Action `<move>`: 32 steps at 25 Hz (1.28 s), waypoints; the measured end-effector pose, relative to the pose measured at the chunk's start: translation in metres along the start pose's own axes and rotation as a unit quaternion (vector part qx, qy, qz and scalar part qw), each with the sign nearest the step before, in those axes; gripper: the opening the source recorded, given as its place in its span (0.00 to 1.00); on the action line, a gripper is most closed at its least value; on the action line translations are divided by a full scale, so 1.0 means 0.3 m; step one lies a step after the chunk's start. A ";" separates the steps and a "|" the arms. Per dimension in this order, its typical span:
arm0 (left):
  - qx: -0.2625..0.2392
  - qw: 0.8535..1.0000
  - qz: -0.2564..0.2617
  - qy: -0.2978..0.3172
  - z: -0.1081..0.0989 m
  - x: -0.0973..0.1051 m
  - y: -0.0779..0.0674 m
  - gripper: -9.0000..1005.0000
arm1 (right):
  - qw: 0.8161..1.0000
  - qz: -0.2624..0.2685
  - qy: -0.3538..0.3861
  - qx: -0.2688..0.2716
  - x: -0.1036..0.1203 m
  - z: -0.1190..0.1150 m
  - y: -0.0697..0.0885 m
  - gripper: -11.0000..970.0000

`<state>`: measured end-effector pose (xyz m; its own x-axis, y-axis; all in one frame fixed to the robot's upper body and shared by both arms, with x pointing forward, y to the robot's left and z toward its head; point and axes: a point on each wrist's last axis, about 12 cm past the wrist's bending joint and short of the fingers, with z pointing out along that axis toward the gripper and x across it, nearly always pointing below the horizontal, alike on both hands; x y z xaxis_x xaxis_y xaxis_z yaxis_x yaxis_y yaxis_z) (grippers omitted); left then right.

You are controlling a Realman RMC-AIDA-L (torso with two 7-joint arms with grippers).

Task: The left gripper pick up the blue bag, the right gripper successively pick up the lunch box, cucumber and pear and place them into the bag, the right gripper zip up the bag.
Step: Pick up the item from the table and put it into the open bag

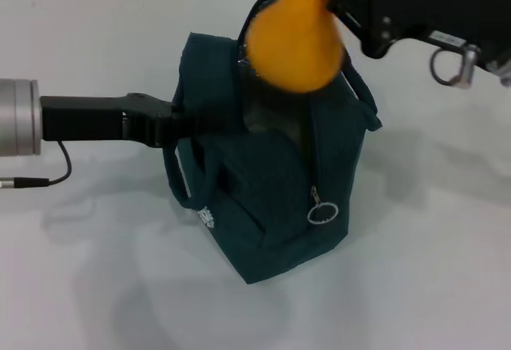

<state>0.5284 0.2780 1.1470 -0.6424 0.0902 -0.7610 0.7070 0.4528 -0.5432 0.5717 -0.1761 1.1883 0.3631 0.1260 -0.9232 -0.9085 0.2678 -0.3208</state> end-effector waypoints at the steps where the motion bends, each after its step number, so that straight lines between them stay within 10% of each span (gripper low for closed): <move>1: 0.000 1.000 0.000 0.000 0.001 0.001 0.001 0.04 | 1.000 -0.002 -0.001 -0.004 -0.002 0.011 -0.002 0.11; 32: 0.004 1.000 0.007 -0.027 0.005 -0.011 0.010 0.04 | 0.992 0.063 0.098 0.040 0.178 0.031 -0.017 0.14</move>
<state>0.5329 0.2778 1.1474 -0.6156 0.0494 -0.7865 0.7187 0.4448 -0.5345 0.5977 -0.1617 1.1427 0.1935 -0.0226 -0.9808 -0.9218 0.3382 -0.1896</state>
